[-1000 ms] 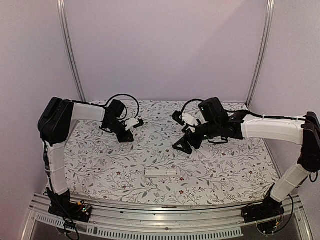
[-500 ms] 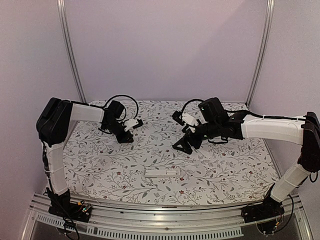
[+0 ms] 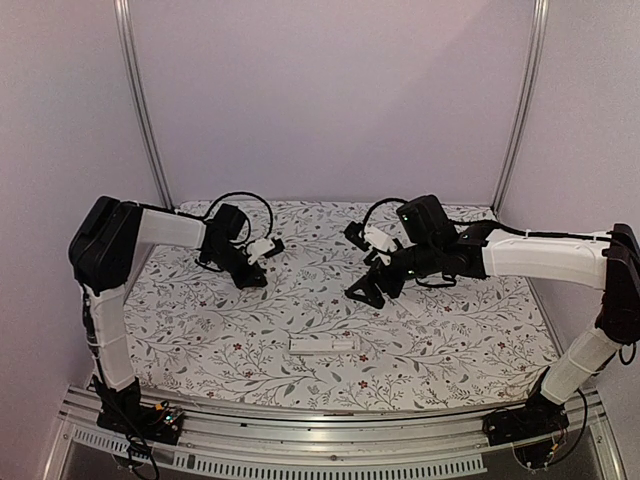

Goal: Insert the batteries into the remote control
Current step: Pick up the battery from the center of the board.

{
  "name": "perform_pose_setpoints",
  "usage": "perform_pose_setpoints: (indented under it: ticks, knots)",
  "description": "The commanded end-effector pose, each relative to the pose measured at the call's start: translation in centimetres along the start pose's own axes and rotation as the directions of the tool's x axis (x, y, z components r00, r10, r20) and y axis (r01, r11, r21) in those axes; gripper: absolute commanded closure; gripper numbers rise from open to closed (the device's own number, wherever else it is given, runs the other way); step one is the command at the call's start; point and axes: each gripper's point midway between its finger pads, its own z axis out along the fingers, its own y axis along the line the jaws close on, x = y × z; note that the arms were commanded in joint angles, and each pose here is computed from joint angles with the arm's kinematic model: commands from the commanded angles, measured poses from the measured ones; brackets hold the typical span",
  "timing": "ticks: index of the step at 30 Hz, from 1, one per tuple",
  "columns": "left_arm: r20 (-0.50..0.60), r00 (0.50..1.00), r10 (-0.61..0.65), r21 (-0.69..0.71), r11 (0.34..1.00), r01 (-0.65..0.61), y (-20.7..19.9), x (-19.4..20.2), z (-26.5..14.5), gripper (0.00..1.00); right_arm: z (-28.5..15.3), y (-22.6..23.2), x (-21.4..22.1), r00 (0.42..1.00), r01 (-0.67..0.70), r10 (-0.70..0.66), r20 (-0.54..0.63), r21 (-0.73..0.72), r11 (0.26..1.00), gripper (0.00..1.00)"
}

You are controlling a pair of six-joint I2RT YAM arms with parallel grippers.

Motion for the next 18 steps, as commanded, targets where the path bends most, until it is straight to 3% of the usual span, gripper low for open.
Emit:
perform_pose_setpoints:
  ticks: [1,5,11,15,18]
  knots:
    - [0.002,0.999,-0.046,0.058,0.997,0.046,-2.1,0.4,-0.1,1.0,-0.4,-0.2,0.1,1.0,-0.004,0.004,-0.001,0.002,1.0,0.01]
    - [0.091,0.994,-0.06,0.066,0.996,0.054,-3.1,-2.1,-1.6,1.0,-0.6,-0.2,-0.3,1.0,-0.003,0.003,0.009,0.003,1.0,0.01]
    - [0.324,0.945,-0.037,0.094,0.996,0.007,-5.8,-8.8,-7.2,1.0,-1.9,-0.1,-2.1,0.998,0.005,-0.005,0.06,0.002,1.0,0.01]
    - [0.498,0.867,-0.016,0.143,0.988,-0.064,-9.4,-12.6,-12.0,1.0,-3.3,-0.2,-3.6,0.993,0.004,-0.004,0.116,-0.001,1.0,0.01]
    - [0.654,0.757,-0.004,0.139,0.984,-0.115,-12.1,-15.5,-16.5,1.0,-4.5,-0.1,-5.0,0.985,0.0,0.001,0.172,-0.004,1.0,0.01]
